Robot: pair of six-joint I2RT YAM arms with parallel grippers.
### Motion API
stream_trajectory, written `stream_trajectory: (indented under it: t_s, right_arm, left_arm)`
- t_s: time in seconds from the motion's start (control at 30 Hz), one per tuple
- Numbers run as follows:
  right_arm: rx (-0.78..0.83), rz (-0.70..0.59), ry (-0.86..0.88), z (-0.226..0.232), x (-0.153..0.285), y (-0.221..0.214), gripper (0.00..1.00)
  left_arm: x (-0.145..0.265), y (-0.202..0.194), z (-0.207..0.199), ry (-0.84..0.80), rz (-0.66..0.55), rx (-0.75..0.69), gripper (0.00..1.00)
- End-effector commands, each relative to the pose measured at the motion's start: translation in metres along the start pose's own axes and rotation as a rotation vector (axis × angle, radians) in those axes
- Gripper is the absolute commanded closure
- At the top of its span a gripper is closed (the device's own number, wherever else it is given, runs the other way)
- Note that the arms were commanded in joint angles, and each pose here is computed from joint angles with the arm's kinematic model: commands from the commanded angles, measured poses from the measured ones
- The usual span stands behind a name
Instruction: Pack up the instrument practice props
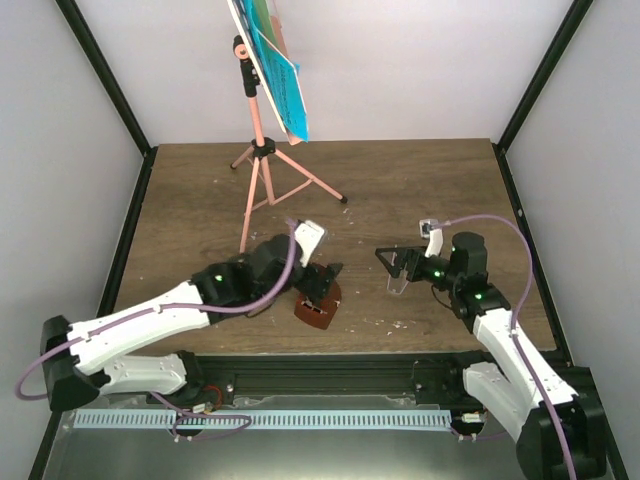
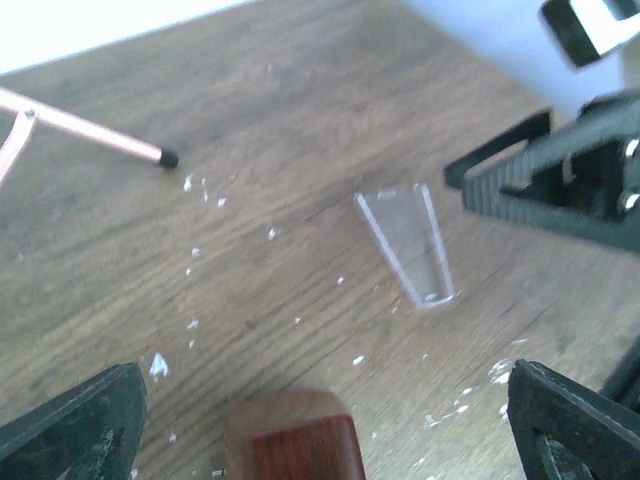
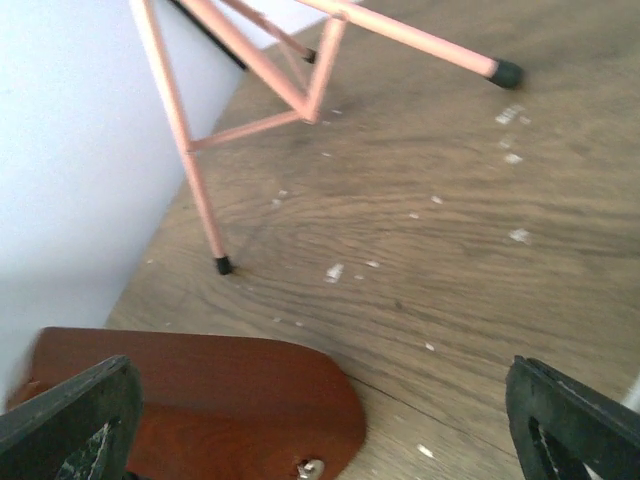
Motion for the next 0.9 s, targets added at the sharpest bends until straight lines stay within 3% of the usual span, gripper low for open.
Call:
stream_trajectory:
  t_s: [0.0,0.17,0.47,0.67,0.87]
  right_arm:
    - [0.194,-0.106,0.181,0.036,0.009,0.031,0.00]
    - [0.359,-0.179,0.301,0.067,0.013,0.038,0.00]
    - [0.526,-0.254,0.323,0.117,0.009,0.043,0.00]
    - [0.569,-0.240,0.363,0.135,-0.010,0.039,0.00]
    - [0.586,-0.243,0.409,0.145,-0.034,0.019,0.00]
  left_arm:
    - [0.036,0.045,0.010,-0.122,-0.067,0.048,0.00]
    - [0.058,0.056,0.054,-0.037,-0.089,0.016,0.00]
    - [0.095,0.057,0.168,0.250,-0.295,0.271,0.00]
    - [0.088,0.037,0.198,0.508,-0.302,0.289,0.00]
    - [0.088,0.031,0.199,0.505,-0.301,0.288,0.00]
Point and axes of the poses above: each gripper's point midway between its finger pads, its own x axis back along the fingers, its own z axis along the line the jaws close on, y = z × x, the point moved 10 cm from there along x, back along the fingers, and after that the axes turned 13 degrees about x, right-handed, at the moved point
